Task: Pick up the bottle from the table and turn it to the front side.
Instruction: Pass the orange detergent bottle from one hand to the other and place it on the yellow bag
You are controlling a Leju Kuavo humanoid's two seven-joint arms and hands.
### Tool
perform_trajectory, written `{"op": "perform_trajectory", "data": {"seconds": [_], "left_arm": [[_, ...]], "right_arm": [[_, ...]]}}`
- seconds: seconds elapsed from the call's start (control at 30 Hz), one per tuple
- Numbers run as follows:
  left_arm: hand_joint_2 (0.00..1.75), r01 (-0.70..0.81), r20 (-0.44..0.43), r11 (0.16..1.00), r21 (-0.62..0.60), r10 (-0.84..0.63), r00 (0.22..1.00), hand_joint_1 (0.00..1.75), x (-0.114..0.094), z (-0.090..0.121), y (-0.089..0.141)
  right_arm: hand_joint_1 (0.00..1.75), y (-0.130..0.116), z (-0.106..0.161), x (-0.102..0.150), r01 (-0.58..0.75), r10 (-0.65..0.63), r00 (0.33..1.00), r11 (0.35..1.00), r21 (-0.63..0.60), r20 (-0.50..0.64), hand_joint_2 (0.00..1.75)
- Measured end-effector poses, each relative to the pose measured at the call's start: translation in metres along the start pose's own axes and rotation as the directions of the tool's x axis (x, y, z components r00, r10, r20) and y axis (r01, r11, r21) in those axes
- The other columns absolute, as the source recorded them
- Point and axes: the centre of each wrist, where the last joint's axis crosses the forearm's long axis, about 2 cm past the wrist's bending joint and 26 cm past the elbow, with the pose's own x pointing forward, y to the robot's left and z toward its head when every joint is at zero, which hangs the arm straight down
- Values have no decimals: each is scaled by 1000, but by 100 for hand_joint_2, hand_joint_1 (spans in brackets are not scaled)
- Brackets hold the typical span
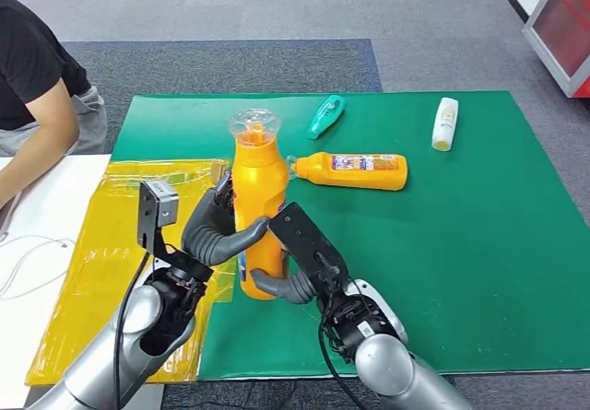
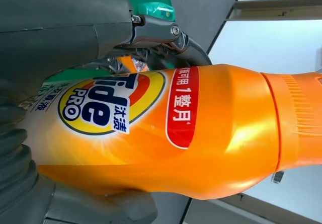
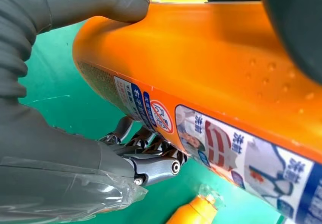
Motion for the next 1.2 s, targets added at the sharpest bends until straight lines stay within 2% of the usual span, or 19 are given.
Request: {"op": "perform_trajectory", "data": {"seconds": [0.23,0.8,0.87,0.93,1.0,1.2], "left_arm": [[175,38,40,998,53,-41,998,175,0,-2,-2],[175,44,70,996,77,-50,996,175,-2,-4,0],[175,84,87,993,86,-91,992,175,-2,-3,0],[175,147,101,984,95,-157,982,175,-1,-2,4],[175,221,105,969,111,-233,967,175,0,0,11],[175,408,63,898,162,-422,904,175,9,8,50]], "right_arm": [[175,3,0,2,-8,8,1000,1000,-5,10,175],[172,5,1,2,-27,29,999,999,-47,27,175],[104,5,1,2,-23,25,999,998,-54,27,175],[20,5,1,2,-17,18,999,998,-61,26,175],[1,4,2,1,-10,12,1000,998,-66,23,175],[0,2,3,-4,15,-15,1000,997,-70,2,175]]}}
